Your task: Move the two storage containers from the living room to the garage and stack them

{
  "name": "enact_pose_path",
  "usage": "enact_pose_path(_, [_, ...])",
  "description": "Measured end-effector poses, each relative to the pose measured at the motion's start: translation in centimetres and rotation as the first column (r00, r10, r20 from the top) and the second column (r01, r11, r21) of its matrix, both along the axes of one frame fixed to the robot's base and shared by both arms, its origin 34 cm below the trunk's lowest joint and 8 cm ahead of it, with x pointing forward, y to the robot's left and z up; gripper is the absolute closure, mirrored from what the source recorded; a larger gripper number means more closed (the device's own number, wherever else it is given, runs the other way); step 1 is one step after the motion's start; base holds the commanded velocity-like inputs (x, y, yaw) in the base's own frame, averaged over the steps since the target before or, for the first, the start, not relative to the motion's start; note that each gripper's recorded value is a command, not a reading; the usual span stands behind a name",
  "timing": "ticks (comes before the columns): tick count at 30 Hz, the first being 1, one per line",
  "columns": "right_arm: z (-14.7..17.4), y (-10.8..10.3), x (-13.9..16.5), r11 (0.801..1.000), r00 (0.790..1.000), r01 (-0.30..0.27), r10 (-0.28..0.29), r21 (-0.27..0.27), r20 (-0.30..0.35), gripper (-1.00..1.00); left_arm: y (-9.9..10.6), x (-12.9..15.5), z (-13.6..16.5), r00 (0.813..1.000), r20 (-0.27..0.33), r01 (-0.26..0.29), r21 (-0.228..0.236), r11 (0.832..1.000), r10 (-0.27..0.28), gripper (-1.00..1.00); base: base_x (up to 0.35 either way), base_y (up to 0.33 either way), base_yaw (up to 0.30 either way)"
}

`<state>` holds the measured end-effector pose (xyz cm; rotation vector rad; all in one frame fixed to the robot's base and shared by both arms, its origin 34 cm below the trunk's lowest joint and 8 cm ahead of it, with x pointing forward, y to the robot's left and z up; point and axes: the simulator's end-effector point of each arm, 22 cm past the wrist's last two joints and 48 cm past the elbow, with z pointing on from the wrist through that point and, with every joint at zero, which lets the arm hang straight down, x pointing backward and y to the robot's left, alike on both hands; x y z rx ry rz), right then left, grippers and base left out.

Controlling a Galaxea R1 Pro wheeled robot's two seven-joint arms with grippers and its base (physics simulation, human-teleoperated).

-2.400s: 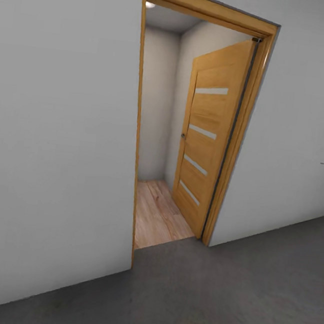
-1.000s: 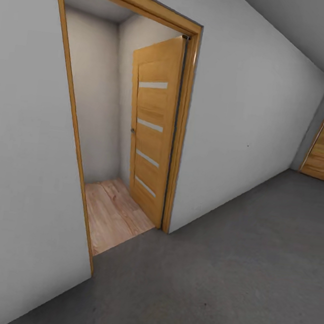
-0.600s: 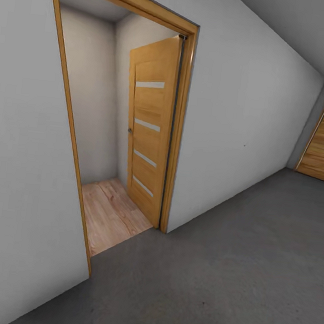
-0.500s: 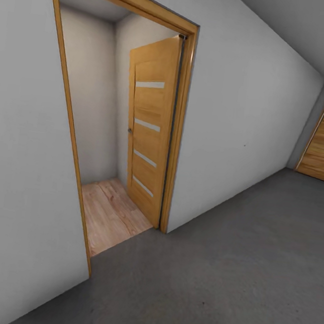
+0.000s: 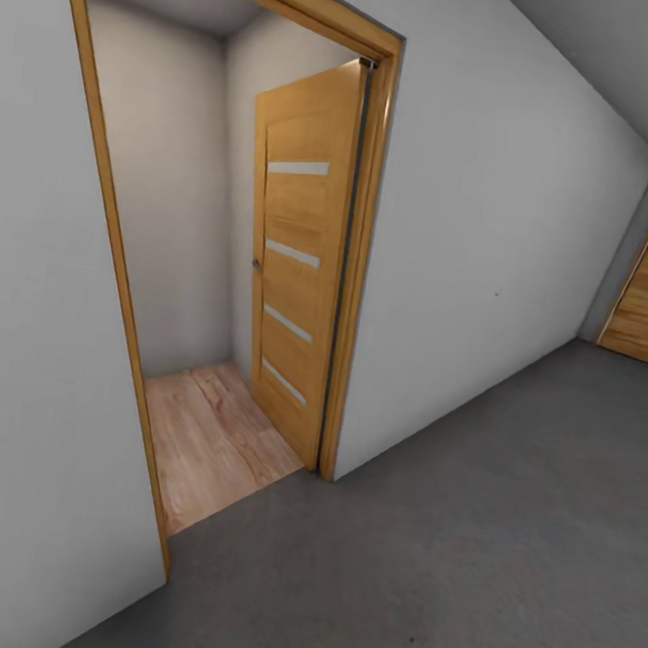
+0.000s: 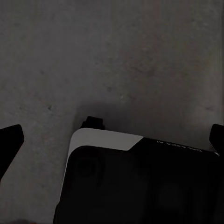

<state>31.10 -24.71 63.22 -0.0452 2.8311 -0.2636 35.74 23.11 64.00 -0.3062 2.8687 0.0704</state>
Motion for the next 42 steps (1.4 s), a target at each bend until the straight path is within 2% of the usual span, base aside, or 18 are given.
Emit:
enact_pose_path(20, [0.03, 0.0, 0.09, 1.0, 1.0, 0.0, 0.0, 0.0, 0.004, -1.0, 0.01, 0.05, 0.01, 1.0, 0.002, 0.0, 0.0, 1.0, 0.0, -1.0, 0.317, 0.0, 0.0])
enact_pose_path(31, [-0.03, 0.07, -0.01, 1.0, 1.0, 0.0, 0.0, 0.001, -0.001, -1.0, 0.04, 0.09, 0.0, 1.0, 0.003, -0.001, 0.002, 1.0, 0.001, -1.0, 0.059, -0.006, 0.0])
enact_pose_path(42, [0.0, 0.22, 0.0, 1.0, 1.0, -0.002, 0.002, 0.002, 0.0, -1.0, 0.13, 0.07, 0.01, 1.0, 0.003, 0.0, 0.002, 1.0, 0.0, -1.0, 0.212, -0.156, 0.0])
